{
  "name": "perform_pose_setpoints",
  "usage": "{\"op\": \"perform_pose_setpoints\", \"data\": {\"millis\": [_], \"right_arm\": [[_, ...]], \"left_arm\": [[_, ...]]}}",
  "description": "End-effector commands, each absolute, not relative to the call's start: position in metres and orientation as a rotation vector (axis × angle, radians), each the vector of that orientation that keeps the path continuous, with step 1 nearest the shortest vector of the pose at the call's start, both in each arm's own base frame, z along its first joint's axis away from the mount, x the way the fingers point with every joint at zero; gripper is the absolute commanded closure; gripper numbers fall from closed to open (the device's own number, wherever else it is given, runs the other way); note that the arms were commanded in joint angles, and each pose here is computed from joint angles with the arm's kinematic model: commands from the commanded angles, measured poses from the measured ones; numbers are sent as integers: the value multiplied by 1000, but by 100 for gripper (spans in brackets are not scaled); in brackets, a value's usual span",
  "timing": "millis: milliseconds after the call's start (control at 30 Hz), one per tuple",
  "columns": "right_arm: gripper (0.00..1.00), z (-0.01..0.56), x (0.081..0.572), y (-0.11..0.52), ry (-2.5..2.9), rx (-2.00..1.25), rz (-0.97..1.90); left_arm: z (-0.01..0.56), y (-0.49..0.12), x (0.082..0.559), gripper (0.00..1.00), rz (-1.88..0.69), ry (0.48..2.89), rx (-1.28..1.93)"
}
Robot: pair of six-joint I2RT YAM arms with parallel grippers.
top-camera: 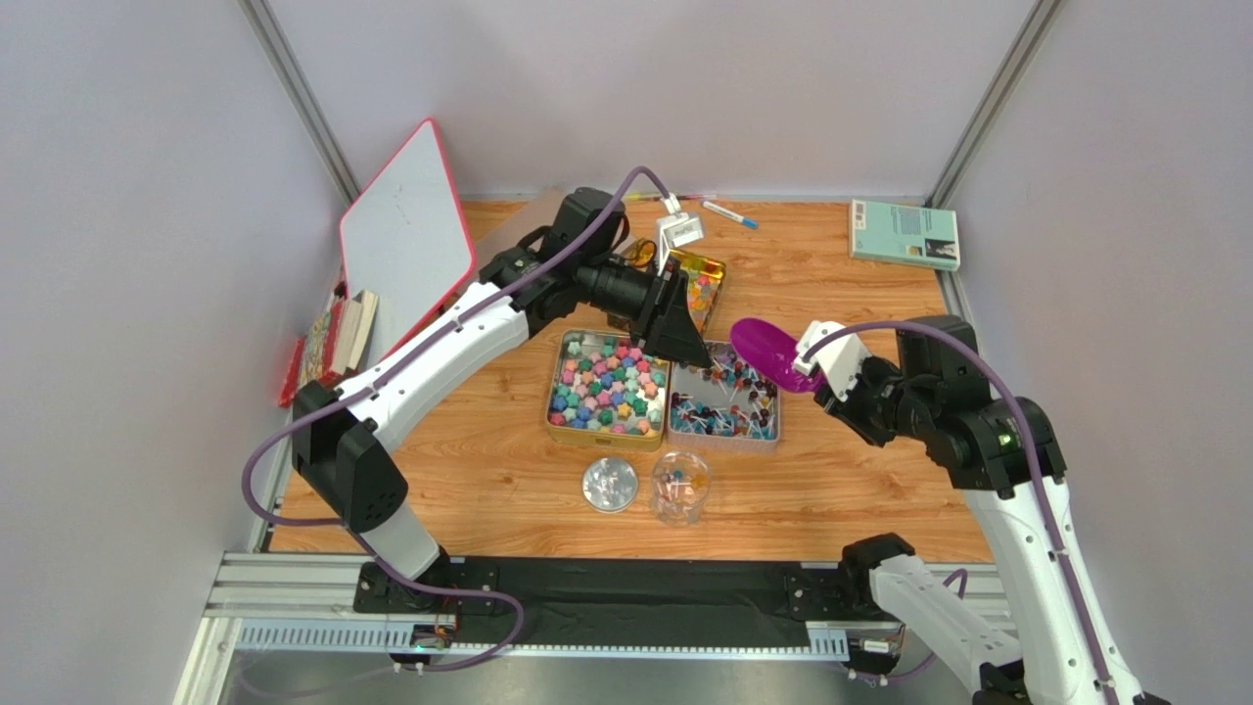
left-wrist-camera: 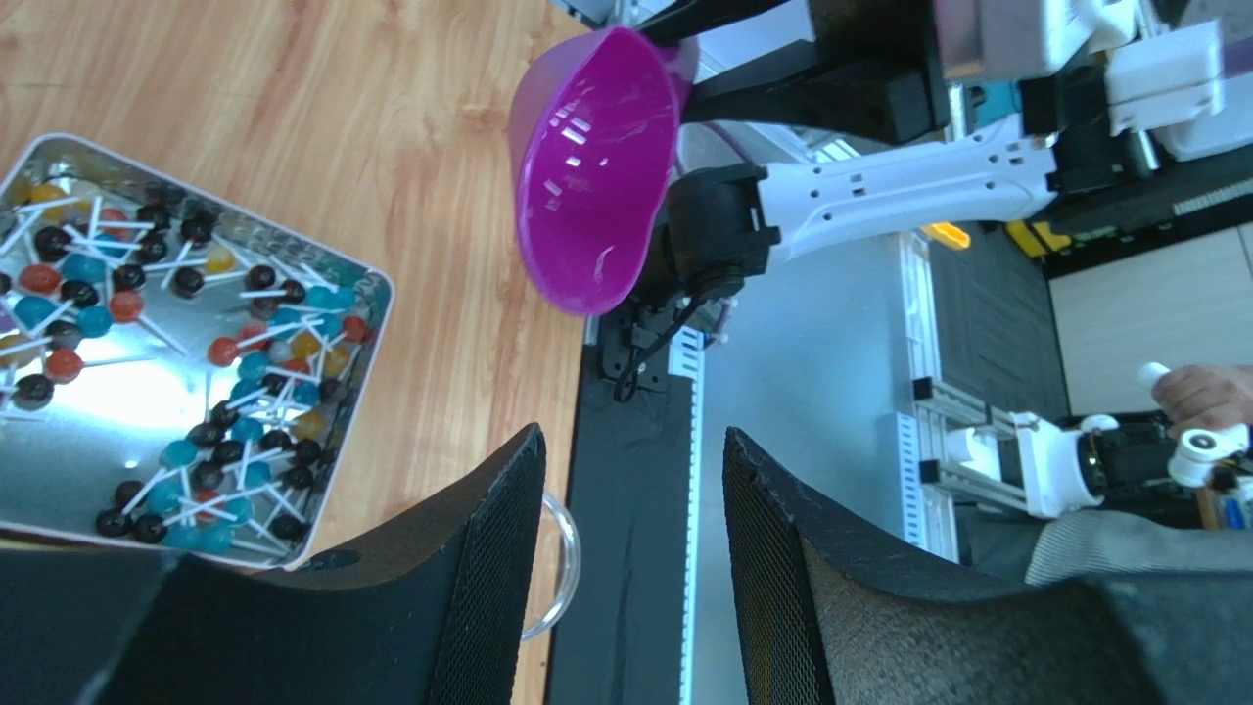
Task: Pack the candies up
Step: Adjust the spatula.
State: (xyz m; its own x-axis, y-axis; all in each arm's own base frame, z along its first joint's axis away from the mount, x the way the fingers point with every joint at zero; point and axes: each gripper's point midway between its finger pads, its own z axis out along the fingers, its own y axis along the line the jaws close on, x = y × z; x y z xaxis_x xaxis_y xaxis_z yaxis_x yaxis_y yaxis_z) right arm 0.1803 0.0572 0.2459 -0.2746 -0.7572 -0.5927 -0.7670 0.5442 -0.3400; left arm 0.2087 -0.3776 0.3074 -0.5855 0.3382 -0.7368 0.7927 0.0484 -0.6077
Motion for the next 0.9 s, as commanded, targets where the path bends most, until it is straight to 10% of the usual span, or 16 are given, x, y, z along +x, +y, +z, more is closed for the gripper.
{"op": "perform_pose_setpoints", "data": {"millis": [0, 567, 867], "right_arm": [[100, 260, 191, 64, 1940, -1303, -37], [100, 257, 192, 75, 1912, -1344, -16], [98, 256, 191, 72, 1900, -1337, -41]], "left_arm": [[347, -387, 206, 45, -1660, 1802, 1143], [324, -402, 229, 50, -1640, 1886, 1066], [320, -405, 230, 100, -1657, 1883, 1070]]}}
